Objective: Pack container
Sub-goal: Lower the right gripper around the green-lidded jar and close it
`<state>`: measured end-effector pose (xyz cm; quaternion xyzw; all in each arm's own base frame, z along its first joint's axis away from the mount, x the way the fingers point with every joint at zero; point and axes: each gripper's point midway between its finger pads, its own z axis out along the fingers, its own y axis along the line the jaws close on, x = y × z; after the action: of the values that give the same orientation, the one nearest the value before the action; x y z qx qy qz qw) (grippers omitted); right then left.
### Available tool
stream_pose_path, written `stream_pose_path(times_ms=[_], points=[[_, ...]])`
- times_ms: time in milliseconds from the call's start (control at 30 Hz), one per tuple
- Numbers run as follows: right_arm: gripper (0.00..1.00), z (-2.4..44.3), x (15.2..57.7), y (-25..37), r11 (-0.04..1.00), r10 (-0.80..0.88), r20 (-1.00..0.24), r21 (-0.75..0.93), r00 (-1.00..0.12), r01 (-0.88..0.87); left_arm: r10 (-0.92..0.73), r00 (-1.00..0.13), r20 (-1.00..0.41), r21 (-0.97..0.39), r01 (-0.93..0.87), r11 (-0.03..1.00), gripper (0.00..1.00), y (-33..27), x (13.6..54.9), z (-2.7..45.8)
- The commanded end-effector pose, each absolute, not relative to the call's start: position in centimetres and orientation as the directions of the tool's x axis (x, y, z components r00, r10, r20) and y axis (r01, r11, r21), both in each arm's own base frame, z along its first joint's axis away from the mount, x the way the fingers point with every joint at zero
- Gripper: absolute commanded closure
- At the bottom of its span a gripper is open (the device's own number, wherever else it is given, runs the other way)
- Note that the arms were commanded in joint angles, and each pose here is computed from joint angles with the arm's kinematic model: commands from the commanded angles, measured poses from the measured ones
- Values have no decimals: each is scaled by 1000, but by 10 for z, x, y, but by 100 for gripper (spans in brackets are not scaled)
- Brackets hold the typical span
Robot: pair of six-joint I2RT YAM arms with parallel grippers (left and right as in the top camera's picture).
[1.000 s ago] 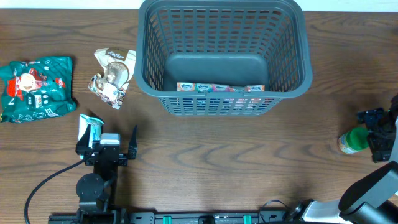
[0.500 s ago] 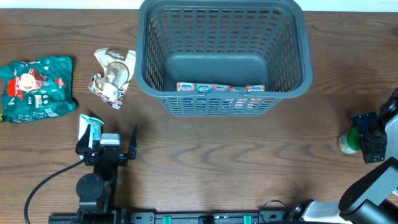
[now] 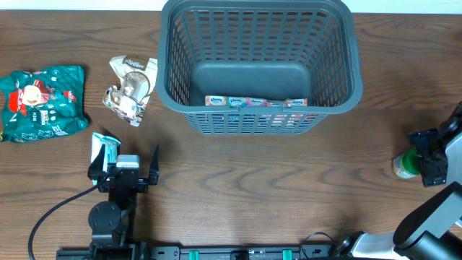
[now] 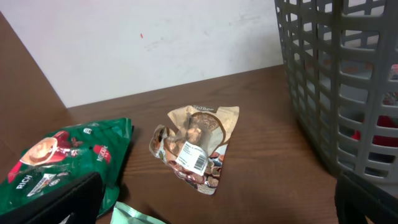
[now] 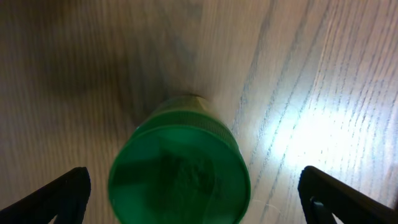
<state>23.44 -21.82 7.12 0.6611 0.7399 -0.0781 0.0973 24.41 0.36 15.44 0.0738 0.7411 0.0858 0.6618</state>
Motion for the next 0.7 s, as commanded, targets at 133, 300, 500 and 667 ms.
stream_pose_path(times_ms=[133, 300, 500, 667], points=[[12, 51, 223, -213, 112, 964, -242, -13, -112, 994, 235, -158, -959, 238, 1, 971, 1, 5, 244, 137], [12, 45, 221, -212, 104, 965, -242, -12, -104, 995, 235, -158, -959, 238, 1, 971, 2, 5, 244, 137], [16, 43, 222, -215, 99, 965, -245, -4, -97, 995, 235, -158, -959, 238, 1, 971, 1, 5, 244, 137], [18, 42, 226, -216, 96, 964, -248, 9, -91, 995, 235, -158, -959, 238, 1, 971, 1, 5, 244, 137]])
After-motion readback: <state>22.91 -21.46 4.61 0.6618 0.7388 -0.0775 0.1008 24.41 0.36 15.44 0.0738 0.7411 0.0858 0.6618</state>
